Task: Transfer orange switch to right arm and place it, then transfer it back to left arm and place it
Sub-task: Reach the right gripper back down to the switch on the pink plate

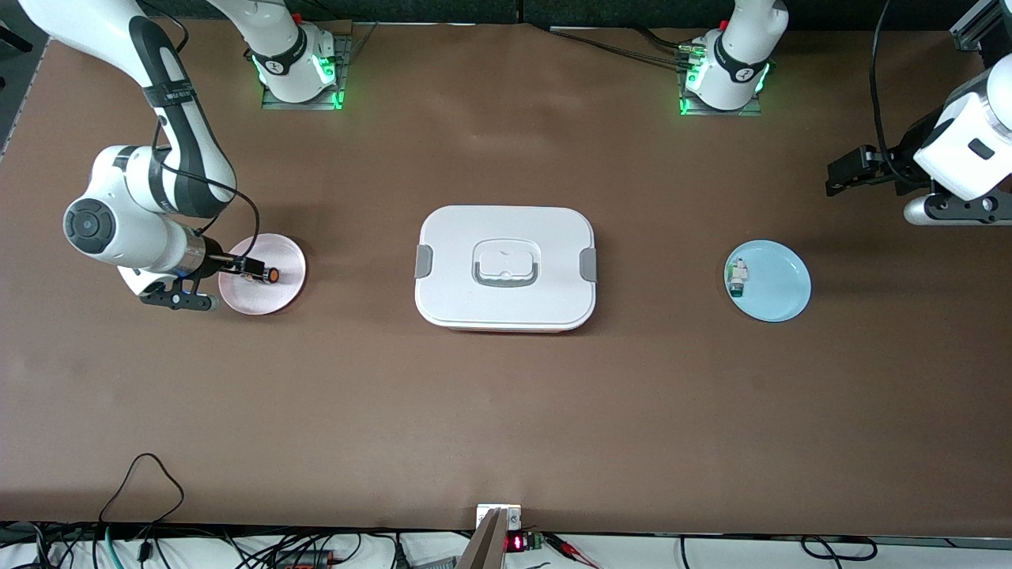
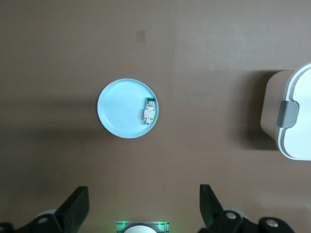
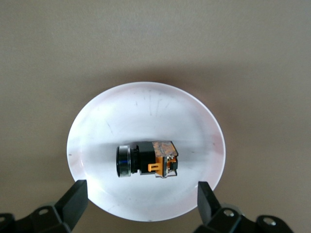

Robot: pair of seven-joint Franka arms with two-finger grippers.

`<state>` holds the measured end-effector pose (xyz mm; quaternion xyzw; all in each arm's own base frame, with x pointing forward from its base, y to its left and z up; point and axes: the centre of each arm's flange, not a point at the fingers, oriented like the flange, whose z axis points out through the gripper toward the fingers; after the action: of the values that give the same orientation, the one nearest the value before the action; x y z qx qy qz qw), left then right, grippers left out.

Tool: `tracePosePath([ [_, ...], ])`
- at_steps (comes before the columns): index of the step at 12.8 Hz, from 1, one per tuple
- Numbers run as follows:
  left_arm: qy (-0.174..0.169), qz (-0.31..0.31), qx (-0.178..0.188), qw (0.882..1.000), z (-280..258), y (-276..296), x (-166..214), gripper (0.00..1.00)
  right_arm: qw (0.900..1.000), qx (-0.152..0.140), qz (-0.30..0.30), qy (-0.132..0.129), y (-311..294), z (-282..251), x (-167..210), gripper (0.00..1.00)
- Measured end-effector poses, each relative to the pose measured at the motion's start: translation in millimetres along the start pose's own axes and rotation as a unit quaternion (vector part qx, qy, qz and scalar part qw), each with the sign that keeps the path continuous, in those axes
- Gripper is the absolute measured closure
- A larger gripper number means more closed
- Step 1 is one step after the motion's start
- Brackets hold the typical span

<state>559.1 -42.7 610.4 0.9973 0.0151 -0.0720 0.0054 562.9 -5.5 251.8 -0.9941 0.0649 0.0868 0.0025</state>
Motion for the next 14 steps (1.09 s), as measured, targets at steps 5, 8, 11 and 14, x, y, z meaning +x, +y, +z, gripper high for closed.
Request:
tracePosePath([
  [5,-0.001,0.002,0.000,1.000,1.7,1.9,1.1,0.00,1.000,0.000,0.003,0.022,2.4,44.0,-7.8,0.00],
  [8,-0.003,0.001,0.000,1.000,4.4,1.5,3.6,0.00,1.000,-0.001,0.006,0.017,3.3,53.7,-8.8,0.00],
  [11,0.001,0.003,0.000,1.000,4.5,3.9,5.3,0.00,1.000,-0.001,0.008,0.015,3.6,55.9,-8.9,0.00],
  [14,0.012,0.004,-0.002,1.000,1.6,4.5,7.5,0.00,1.000,-0.002,0.008,0.013,3.7,58.6,-9.2,0.00],
])
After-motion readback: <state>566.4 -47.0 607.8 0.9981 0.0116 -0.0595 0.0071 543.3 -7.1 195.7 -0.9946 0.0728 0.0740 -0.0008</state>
